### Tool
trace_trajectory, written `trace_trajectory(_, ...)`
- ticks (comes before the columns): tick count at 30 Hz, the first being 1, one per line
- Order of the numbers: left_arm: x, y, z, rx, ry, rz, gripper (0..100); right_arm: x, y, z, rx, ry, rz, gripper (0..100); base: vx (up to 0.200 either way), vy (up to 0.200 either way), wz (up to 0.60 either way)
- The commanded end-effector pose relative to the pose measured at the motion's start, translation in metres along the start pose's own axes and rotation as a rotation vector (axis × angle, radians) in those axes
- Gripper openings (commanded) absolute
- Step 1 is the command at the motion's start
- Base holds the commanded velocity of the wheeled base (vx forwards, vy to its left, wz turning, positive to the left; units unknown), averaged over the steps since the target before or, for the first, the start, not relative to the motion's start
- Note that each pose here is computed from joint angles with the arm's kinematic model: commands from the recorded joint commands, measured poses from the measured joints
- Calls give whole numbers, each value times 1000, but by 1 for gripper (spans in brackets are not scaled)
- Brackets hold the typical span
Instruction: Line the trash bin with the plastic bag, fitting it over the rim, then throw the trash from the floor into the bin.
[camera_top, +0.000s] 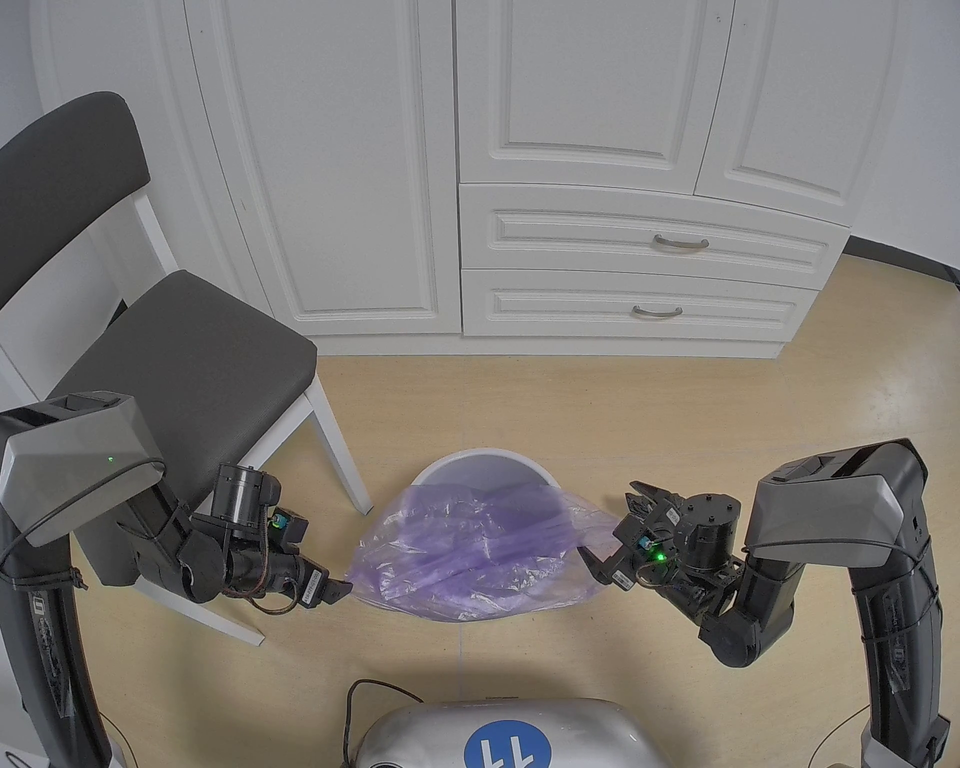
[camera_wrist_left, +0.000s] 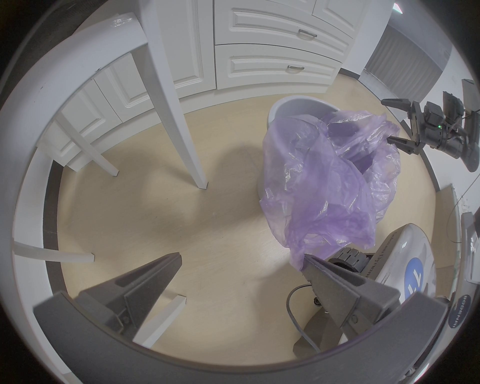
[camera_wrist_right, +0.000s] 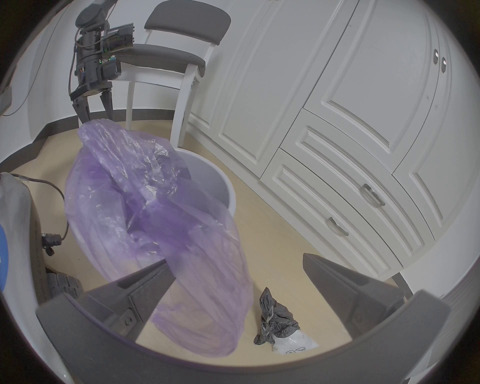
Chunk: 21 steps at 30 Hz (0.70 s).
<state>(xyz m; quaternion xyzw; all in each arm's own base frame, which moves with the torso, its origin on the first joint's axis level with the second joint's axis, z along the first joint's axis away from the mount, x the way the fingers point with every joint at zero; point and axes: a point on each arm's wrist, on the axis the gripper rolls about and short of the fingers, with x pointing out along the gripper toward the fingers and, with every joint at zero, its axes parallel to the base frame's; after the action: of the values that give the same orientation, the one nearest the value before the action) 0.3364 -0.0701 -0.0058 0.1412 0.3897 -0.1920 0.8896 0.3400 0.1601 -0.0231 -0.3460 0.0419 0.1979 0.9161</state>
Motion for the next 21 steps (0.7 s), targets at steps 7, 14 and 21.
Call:
trace_trajectory(7, 1, -1, -1, 1, 3, -2, 100, -18, -3, 15, -12, -26, 12, 100, 0, 0, 0)
trace_trajectory(14, 1, -1, -1, 1, 3, -2, 100, 5, -3, 10, 3, -40, -41, 100, 0, 0, 0)
trace_trajectory(21, 0, -1, 0, 2, 0, -2, 100, 7, -5, 6, 8, -28, -54, 100, 0, 0, 0)
